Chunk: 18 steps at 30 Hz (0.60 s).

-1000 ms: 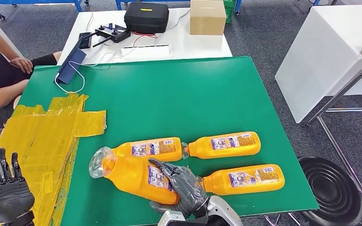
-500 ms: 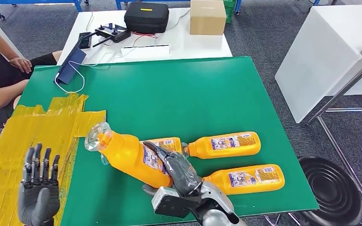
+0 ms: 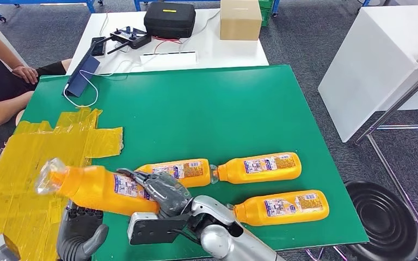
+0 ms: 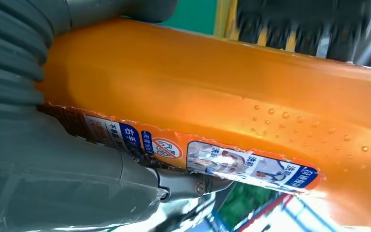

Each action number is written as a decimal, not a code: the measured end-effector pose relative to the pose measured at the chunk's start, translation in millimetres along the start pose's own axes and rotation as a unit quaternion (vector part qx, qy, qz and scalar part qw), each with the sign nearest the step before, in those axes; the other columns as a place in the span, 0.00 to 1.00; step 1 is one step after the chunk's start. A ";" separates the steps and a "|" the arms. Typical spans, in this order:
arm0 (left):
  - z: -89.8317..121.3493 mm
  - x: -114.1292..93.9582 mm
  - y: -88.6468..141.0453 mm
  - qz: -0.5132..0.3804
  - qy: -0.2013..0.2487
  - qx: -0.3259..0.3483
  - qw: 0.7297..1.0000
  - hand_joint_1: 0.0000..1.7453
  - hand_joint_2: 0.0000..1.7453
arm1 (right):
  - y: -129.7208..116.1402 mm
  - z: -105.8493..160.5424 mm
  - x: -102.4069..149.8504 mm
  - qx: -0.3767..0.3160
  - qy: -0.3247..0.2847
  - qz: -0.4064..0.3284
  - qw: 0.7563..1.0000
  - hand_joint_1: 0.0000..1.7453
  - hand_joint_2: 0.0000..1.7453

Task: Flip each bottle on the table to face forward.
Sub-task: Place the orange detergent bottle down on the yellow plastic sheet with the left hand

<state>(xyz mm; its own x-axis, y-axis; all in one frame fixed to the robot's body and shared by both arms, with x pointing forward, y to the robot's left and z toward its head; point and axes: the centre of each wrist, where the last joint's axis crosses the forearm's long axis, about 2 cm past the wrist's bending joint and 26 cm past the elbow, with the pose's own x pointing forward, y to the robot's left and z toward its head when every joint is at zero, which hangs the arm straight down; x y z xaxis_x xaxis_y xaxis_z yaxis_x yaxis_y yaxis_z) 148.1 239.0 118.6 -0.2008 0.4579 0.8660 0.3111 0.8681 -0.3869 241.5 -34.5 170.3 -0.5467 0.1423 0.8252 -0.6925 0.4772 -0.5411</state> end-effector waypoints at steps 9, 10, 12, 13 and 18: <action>-3.4 -1.9 -1.1 -0.023 -0.001 0.003 1.000 0.00 1.00 | 33.9 -17.1 -5.5 0.120 -0.007 0.023 0.993 1.00 1.00; -2.9 -2.0 -0.7 -0.024 0.000 0.004 1.000 0.00 1.00 | 36.4 -18.1 -6.4 0.126 -0.008 0.023 0.992 1.00 1.00; -1.7 -2.1 0.5 -0.026 0.001 0.006 1.000 0.00 1.00 | 38.6 -20.3 -8.2 0.134 -0.006 0.025 0.991 1.00 1.00; -1.2 -2.2 0.9 -0.027 0.002 0.006 1.000 0.00 1.00 | 39.2 -21.1 -9.0 0.137 -0.005 0.026 0.990 1.00 1.00; 1.3 -2.4 2.2 -0.028 0.002 0.009 1.000 0.75 1.00 | 39.9 -22.9 -12.0 0.145 -0.002 0.031 0.989 1.00 1.00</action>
<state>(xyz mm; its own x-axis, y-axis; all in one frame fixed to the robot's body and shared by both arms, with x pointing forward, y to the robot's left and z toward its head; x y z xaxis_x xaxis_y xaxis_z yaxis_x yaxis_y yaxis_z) 148.0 240.1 115.3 -0.2141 0.4075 0.8878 0.2818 0.8959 -0.3433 231.2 2.7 142.5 -0.5938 0.1597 0.7886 -0.7632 0.1989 -0.6148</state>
